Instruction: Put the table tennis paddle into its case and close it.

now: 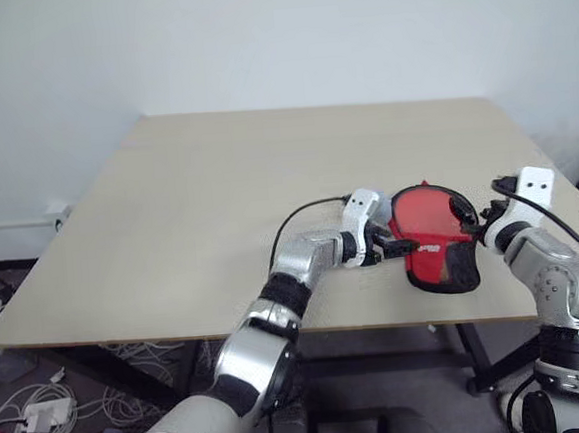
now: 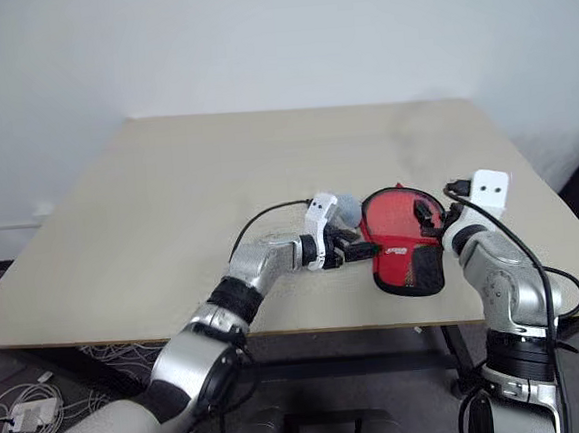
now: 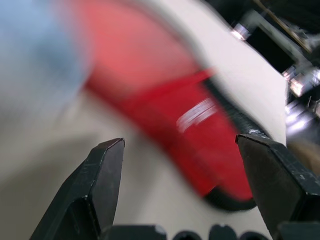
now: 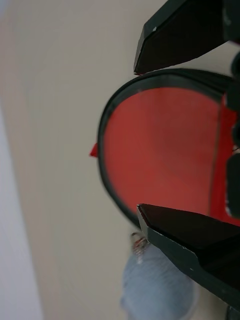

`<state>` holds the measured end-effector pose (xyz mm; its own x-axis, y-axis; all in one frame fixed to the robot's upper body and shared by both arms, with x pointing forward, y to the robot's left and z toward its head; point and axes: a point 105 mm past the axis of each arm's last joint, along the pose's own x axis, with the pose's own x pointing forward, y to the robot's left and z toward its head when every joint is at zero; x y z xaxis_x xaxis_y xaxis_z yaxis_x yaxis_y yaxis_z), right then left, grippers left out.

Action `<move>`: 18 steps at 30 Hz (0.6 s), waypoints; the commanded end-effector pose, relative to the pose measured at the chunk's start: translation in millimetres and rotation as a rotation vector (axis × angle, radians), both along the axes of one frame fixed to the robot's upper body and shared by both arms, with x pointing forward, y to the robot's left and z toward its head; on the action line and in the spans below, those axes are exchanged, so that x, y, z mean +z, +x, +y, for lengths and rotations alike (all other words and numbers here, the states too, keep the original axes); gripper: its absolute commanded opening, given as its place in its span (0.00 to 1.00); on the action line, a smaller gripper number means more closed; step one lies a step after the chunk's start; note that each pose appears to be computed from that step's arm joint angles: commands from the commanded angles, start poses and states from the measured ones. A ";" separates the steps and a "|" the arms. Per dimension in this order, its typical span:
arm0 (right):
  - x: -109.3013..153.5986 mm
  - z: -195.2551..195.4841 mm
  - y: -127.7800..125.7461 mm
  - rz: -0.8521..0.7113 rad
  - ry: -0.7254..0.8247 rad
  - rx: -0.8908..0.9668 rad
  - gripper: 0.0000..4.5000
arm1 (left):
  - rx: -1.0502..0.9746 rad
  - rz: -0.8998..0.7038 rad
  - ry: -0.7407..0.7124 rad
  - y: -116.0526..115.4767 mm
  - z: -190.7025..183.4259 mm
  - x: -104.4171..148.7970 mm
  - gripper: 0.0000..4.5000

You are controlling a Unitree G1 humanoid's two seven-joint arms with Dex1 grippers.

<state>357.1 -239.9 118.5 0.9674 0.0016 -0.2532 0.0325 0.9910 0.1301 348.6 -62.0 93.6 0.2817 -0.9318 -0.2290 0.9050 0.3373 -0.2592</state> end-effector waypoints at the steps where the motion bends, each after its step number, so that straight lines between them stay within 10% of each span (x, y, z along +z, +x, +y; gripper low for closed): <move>1: 9.5 0.2 3.8 -0.025 -0.019 0.000 0.99 | -0.040 -0.199 0.032 -2.8 29.5 23.5 0.84; 11: -17.8 57.8 2.6 0.100 -0.042 0.213 0.99 | -0.064 -0.275 0.170 -29.8 146.6 26.7 0.84; 18: -25.6 87.6 -10.1 0.155 -0.131 0.338 0.99 | 0.020 -0.306 0.254 -17.8 160.4 15.0 0.84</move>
<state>347.8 -154.4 80.0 0.8551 0.2655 -0.4453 -0.2686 0.9615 0.0576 325.9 100.9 99.1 0.3680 -0.8514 -0.3738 0.9254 0.3744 0.0585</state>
